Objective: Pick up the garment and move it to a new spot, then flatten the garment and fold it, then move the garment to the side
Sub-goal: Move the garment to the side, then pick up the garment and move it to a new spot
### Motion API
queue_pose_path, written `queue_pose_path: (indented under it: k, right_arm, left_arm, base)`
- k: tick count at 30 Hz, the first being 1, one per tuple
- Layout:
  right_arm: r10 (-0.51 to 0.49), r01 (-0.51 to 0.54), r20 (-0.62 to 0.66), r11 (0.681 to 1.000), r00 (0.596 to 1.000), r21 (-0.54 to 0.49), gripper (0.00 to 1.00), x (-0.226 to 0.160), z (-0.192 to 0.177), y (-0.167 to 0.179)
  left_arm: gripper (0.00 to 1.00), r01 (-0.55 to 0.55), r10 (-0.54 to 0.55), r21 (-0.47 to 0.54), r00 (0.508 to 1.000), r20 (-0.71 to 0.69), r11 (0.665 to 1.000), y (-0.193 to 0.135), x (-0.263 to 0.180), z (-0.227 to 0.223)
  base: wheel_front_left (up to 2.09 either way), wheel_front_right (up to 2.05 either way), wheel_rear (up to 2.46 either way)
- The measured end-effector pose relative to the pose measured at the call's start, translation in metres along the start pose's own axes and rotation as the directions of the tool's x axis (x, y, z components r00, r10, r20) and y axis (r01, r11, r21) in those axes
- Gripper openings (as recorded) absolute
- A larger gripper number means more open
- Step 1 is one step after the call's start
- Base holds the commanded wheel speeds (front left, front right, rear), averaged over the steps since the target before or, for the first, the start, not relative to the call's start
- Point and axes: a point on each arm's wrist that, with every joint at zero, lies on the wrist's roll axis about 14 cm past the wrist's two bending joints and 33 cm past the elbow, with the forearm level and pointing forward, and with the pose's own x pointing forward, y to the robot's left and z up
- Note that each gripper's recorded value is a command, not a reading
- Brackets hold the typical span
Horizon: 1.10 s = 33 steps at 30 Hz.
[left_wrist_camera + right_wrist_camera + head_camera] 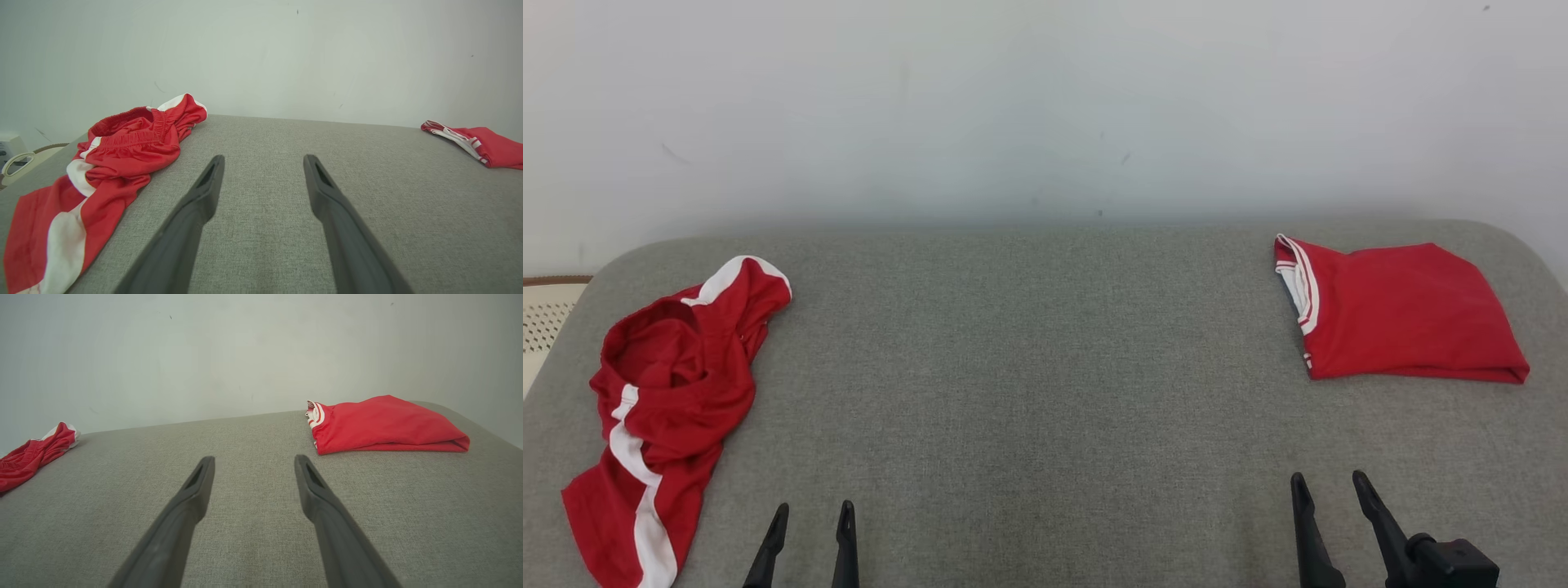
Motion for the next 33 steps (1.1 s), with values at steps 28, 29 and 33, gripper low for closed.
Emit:
queue_pose_path:
  k: [28, 29, 33]
  right_arm:
    - [-0.025, 0.025, -0.019, 0.999, 1.000, 0.021, 1.00, -0.010, 0.002, -0.003]
    - [-0.025, 0.025, -0.021, 0.999, 0.999, 0.023, 1.00, -0.010, 0.002, -0.003]
    - [-0.026, 0.027, -0.023, 0.999, 0.999, 0.025, 1.00, -0.010, 0.000, -0.003]
  left_arm:
    - [1.00, -0.062, 0.063, 0.027, 0.998, -0.009, 0.998, 0.020, -0.008, 0.007]
    - [1.00, -0.062, 0.062, 0.028, 0.998, -0.012, 0.998, 0.020, -0.009, 0.006]
    - [1.00, -0.059, 0.059, 0.030, 0.998, -0.013, 0.998, 0.020, -0.009, 0.007]
  base:
    - [0.00, 0.00, 0.00]
    - [0.00, 0.00, 0.00]
    - [0.00, 0.00, 0.00]
